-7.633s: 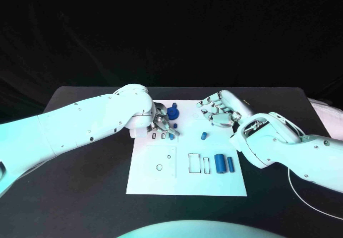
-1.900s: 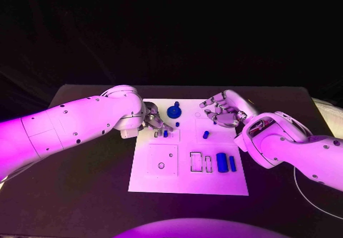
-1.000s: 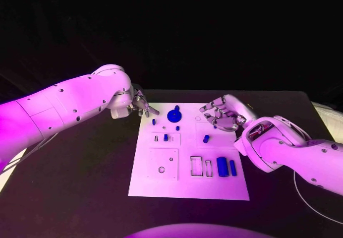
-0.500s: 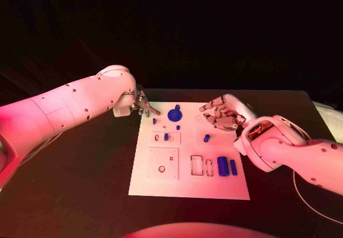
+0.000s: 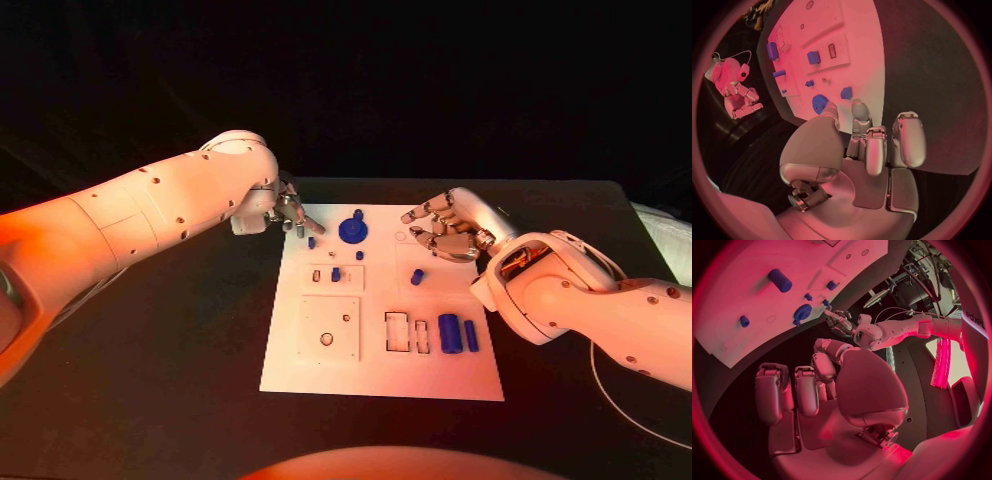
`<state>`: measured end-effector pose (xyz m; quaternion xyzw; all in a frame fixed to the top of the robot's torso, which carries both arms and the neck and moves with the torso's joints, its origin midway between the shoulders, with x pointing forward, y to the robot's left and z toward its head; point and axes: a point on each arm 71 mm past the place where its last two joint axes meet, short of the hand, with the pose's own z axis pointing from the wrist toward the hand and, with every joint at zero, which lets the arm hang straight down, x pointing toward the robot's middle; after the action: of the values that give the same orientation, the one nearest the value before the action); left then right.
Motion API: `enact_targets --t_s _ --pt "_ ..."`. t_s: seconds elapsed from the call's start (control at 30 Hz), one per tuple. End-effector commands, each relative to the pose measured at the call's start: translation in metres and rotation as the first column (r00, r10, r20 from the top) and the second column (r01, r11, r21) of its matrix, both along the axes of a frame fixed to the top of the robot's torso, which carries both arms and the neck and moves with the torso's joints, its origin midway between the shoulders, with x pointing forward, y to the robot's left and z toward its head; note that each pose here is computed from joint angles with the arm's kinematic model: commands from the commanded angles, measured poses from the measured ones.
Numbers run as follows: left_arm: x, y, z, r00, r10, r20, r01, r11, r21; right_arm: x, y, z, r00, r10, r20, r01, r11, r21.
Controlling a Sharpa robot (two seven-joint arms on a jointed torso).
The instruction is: Assemble the parts on the task board
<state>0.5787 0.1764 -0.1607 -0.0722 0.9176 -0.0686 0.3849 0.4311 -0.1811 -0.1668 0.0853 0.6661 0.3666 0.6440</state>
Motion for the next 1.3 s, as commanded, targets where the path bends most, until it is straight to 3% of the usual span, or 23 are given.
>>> enact_targets --t_s 0.03,0.5,1.3 --pt "-0.0019 -0.0043 -0.0022 0.999 -0.035 -0.035 0.035 0.999 -0.003 -0.0006 0.002 -0.0002 1.0 0.017 0.0 -0.017 1.0 -0.007" --pt "-0.0032 -0.0086 -0.008 0.996 -0.052 -0.067 0.052 0.999 -0.006 -0.0007 0.0027 -0.0002 1.0 0.019 -0.001 -0.019 1.0 -0.007" --pt "-0.002 -0.0106 -0.0091 0.998 -0.031 -0.051 0.029 0.999 -0.028 -0.0008 0.0034 -0.0006 1.0 0.024 -0.005 -0.024 1.0 -0.01"
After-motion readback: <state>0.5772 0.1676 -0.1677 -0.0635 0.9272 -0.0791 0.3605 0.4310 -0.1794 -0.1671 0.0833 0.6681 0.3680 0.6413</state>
